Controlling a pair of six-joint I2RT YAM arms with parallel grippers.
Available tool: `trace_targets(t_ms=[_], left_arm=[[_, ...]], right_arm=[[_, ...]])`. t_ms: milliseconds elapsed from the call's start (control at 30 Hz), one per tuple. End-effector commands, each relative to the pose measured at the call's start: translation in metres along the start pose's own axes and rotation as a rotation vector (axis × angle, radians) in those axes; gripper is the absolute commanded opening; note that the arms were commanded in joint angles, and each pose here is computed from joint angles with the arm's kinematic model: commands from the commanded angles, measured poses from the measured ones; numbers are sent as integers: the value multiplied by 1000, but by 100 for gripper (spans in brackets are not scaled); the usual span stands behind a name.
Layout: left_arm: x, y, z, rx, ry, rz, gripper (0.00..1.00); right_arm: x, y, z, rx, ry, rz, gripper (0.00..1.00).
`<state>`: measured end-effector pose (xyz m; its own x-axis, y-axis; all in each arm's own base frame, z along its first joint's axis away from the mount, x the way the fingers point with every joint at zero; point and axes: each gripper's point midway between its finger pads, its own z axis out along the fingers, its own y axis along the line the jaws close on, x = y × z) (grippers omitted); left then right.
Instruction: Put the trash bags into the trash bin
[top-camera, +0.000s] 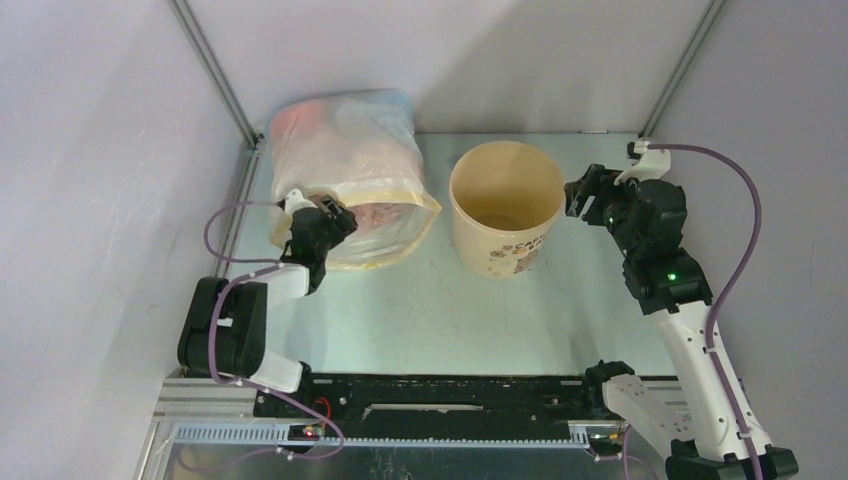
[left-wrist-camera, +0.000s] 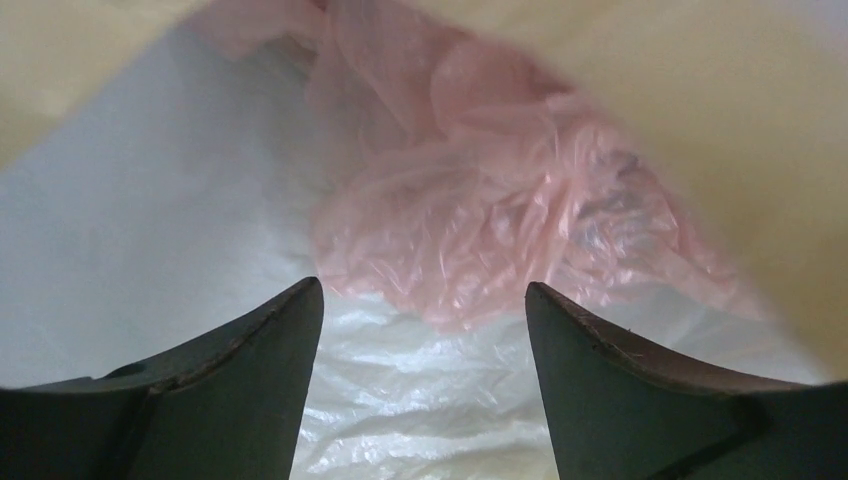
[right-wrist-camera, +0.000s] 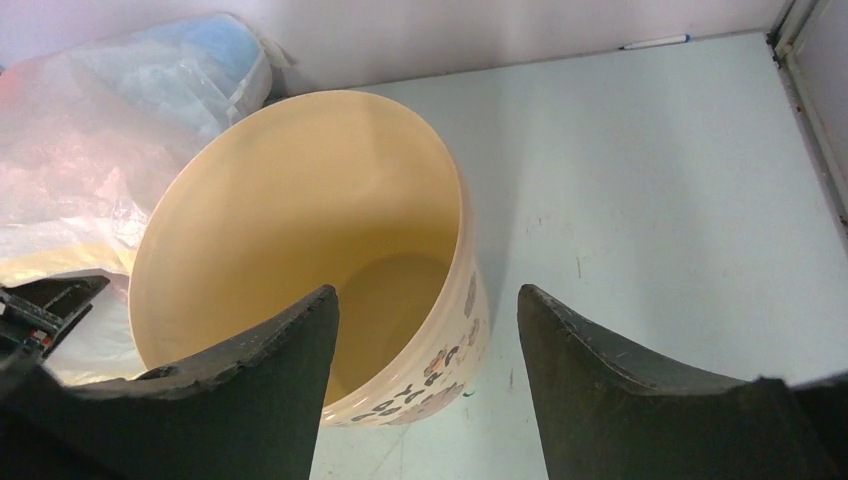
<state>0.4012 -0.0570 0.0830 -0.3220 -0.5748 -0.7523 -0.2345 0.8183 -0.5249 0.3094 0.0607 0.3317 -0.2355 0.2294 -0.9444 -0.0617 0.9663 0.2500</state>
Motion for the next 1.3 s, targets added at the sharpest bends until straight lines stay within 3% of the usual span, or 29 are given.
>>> trace_targets(t_ms=[0, 267, 433, 500, 567, 600, 667, 867, 1267], left_arm=[[-38, 8, 2, -104, -80, -6, 81], [-35, 9, 34, -80, 1, -68, 87], [-30, -1, 47, -43, 40, -76, 71], [-31, -4, 49, -31, 42, -68, 58], [-33, -9, 49, -2, 48, -53, 34], [-35, -13, 47, 14, 50, -47, 17], [-39, -24, 40, 64, 56, -34, 2], [-47, -38, 4, 117, 41, -77, 0], [-2, -44, -85, 225, 209, -140, 0]], right_arm=[[-10, 7, -2, -50, -54, -2, 69], [-4, 12, -2, -85, -45, 5, 68], [3, 16, -1, -111, -25, 10, 68], [4, 16, -2, -114, -22, 12, 68], [5, 17, -3, -120, -17, 12, 68], [5, 18, -5, -124, -17, 13, 68], [6, 21, -7, -143, -11, 11, 69], [15, 36, -19, -232, 34, 23, 69], [43, 117, -77, -630, 166, 12, 69]])
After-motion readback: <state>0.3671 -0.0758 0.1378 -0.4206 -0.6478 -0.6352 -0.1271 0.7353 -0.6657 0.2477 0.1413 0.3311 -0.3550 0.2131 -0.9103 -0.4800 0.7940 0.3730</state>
